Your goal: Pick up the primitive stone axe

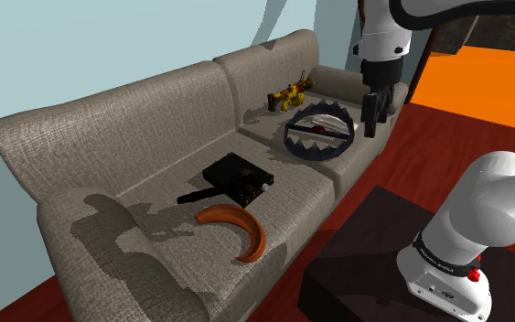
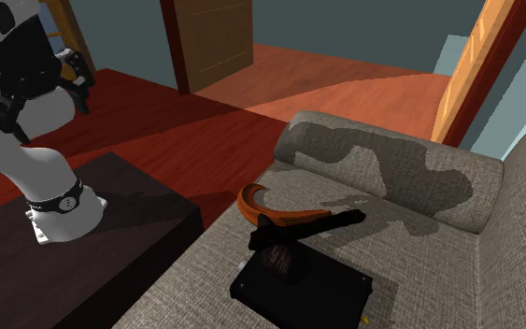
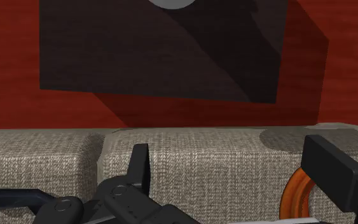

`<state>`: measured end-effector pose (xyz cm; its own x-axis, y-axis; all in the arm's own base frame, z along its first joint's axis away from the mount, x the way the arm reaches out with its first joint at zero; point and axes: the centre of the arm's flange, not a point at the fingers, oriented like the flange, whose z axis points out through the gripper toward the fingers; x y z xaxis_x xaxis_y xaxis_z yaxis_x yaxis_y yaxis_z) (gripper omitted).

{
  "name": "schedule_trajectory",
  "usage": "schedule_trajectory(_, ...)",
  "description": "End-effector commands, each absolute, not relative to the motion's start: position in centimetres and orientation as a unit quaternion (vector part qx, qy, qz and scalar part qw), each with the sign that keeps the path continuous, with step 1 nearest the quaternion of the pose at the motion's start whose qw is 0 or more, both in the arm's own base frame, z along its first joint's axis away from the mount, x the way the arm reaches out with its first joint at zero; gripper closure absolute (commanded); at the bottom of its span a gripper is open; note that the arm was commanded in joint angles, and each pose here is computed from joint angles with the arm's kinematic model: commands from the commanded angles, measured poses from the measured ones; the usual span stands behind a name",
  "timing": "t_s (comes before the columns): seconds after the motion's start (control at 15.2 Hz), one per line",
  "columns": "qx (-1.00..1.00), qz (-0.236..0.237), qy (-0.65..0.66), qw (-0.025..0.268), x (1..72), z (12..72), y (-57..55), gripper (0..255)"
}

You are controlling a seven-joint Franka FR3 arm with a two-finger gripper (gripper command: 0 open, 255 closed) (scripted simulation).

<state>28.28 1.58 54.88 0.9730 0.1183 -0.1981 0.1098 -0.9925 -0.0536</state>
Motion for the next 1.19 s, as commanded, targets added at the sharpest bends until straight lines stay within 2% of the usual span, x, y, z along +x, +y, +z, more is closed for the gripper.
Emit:
schedule_trajectory(0.0,-0.993,0.101,-0.057,0.021,28.3,54.9,1.6,0)
schedule_trajectory(1.12,-0.966,0.109,-0.234,0.019,46.7,44.4,10.1,0)
